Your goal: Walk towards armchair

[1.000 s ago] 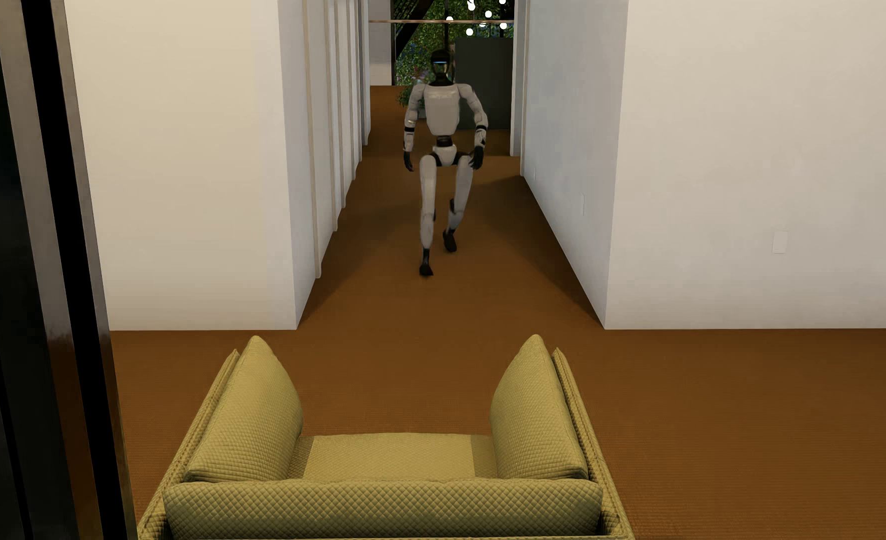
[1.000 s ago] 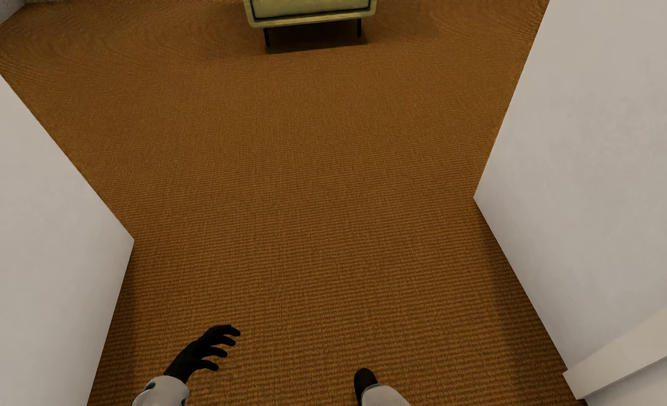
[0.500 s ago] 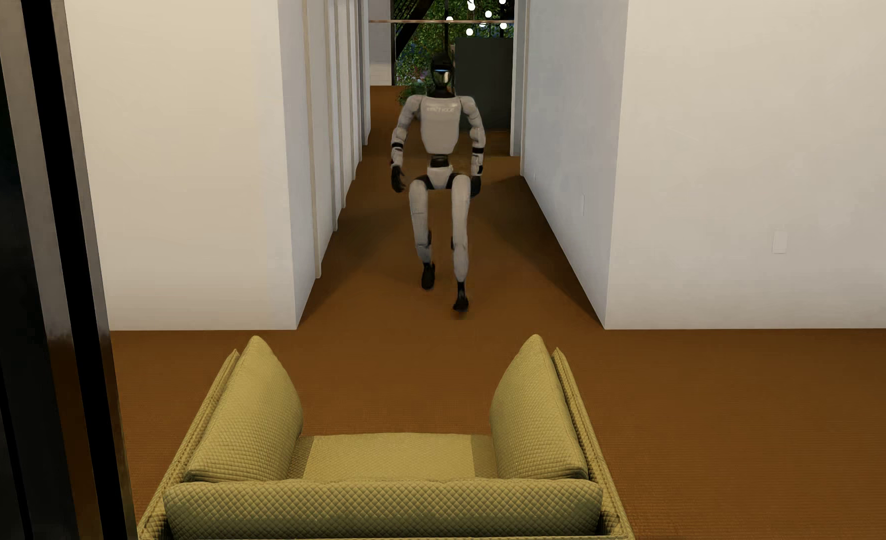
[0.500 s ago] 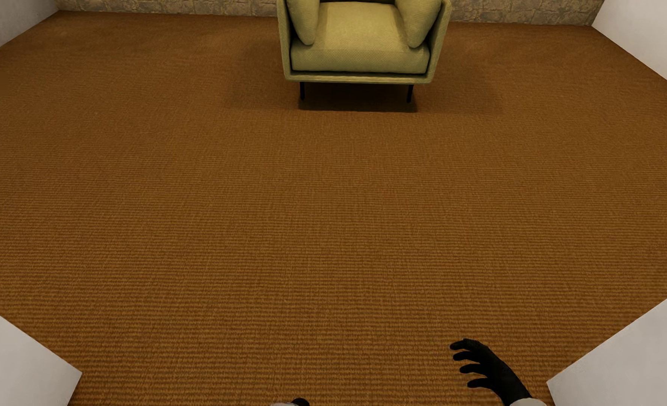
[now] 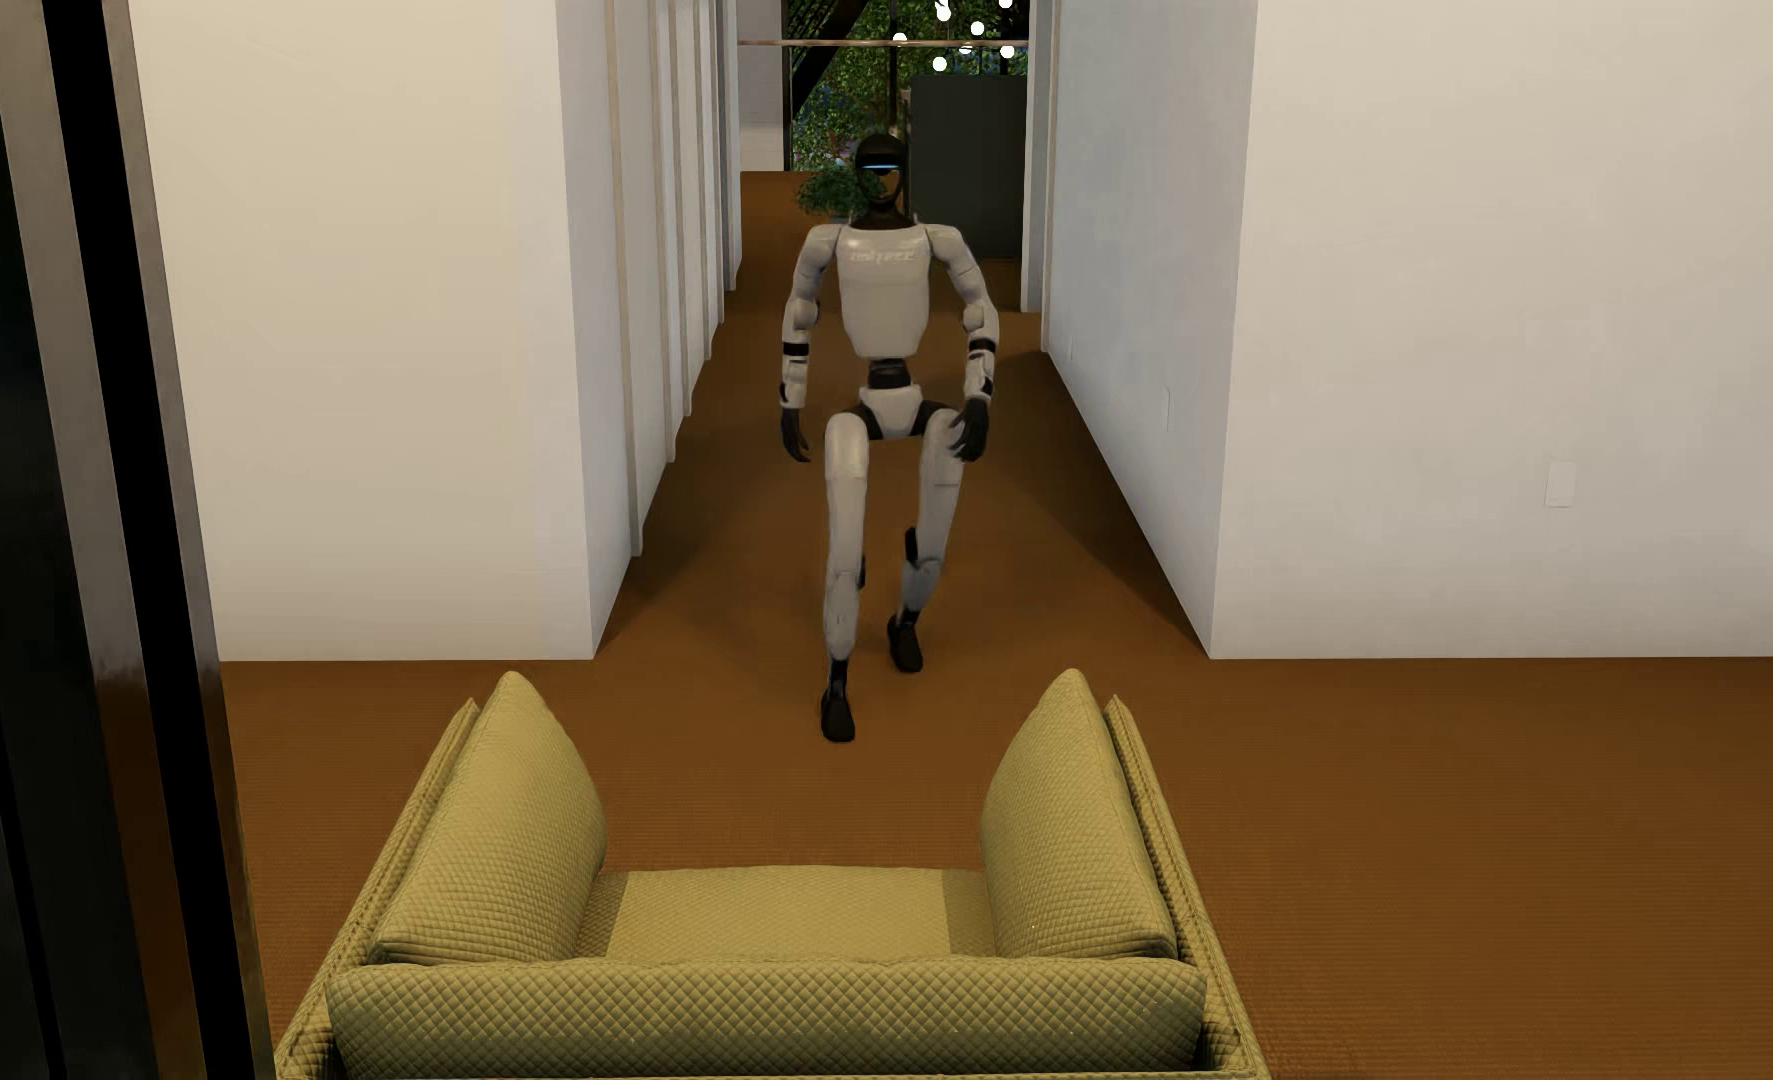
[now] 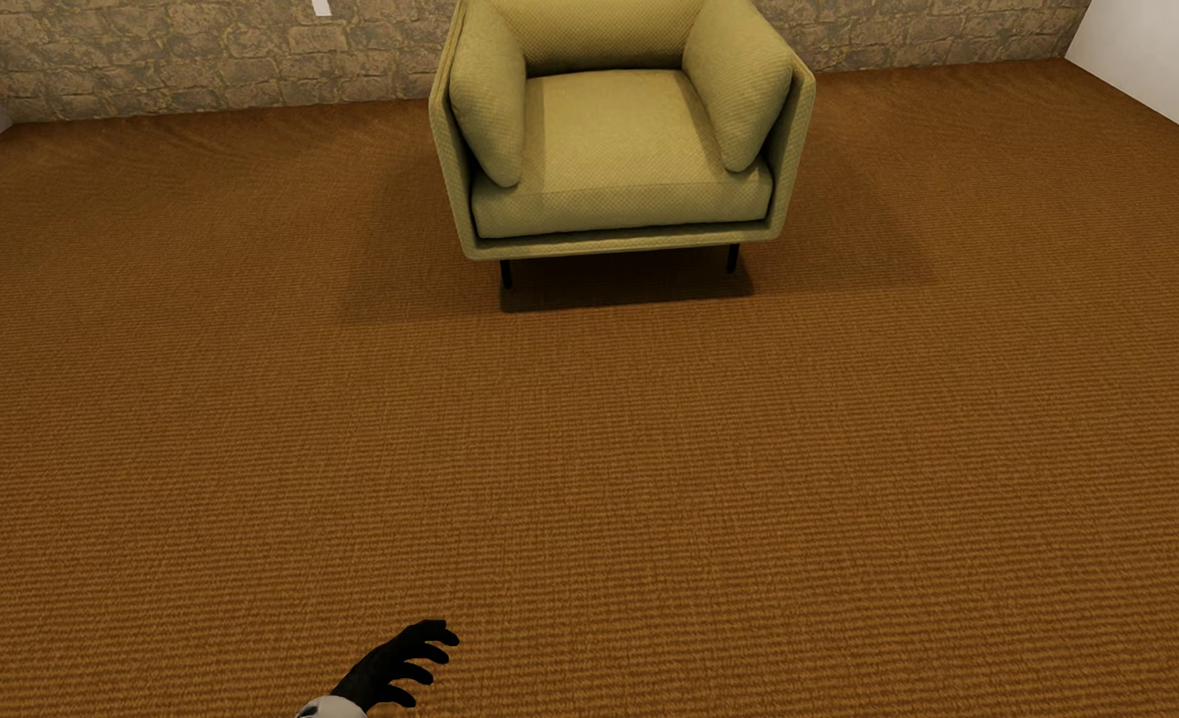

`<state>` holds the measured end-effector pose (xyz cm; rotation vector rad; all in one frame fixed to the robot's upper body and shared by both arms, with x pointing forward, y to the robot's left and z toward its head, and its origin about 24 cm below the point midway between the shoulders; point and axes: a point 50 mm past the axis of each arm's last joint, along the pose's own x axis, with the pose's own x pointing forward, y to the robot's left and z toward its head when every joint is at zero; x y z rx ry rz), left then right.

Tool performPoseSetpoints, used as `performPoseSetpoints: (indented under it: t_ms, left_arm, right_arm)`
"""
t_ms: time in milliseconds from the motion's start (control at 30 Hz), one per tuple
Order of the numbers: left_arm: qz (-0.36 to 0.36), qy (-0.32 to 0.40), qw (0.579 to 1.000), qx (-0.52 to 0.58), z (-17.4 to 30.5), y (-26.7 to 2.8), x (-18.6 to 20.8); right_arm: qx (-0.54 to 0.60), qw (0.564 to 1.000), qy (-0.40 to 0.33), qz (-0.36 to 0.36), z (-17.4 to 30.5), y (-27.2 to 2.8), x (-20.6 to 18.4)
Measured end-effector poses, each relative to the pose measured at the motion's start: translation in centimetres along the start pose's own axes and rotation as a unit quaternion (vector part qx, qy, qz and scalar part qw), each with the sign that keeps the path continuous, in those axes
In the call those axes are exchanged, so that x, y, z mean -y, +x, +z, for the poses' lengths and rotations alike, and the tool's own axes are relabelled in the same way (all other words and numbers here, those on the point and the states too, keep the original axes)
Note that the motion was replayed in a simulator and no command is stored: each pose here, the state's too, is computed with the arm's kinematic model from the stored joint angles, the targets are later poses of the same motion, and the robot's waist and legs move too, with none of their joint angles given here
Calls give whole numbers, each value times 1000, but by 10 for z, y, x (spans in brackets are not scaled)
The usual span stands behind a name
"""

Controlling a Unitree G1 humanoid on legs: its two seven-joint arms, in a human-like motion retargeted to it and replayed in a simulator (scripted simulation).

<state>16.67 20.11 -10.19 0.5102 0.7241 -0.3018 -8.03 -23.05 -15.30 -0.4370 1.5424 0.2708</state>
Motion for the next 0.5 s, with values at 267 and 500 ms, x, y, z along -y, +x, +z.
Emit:
performPoseSetpoints:
  t_ms: [267,500]
  left_arm:
    - [-50,-29,991,-120,-61,-19,46]
    - [-190,44,915,-354,-176,-128,112]
  right_arm:
    - [13,998,50,-23,6,0,9]
    - [312,943,51,-101,167,-33,71]
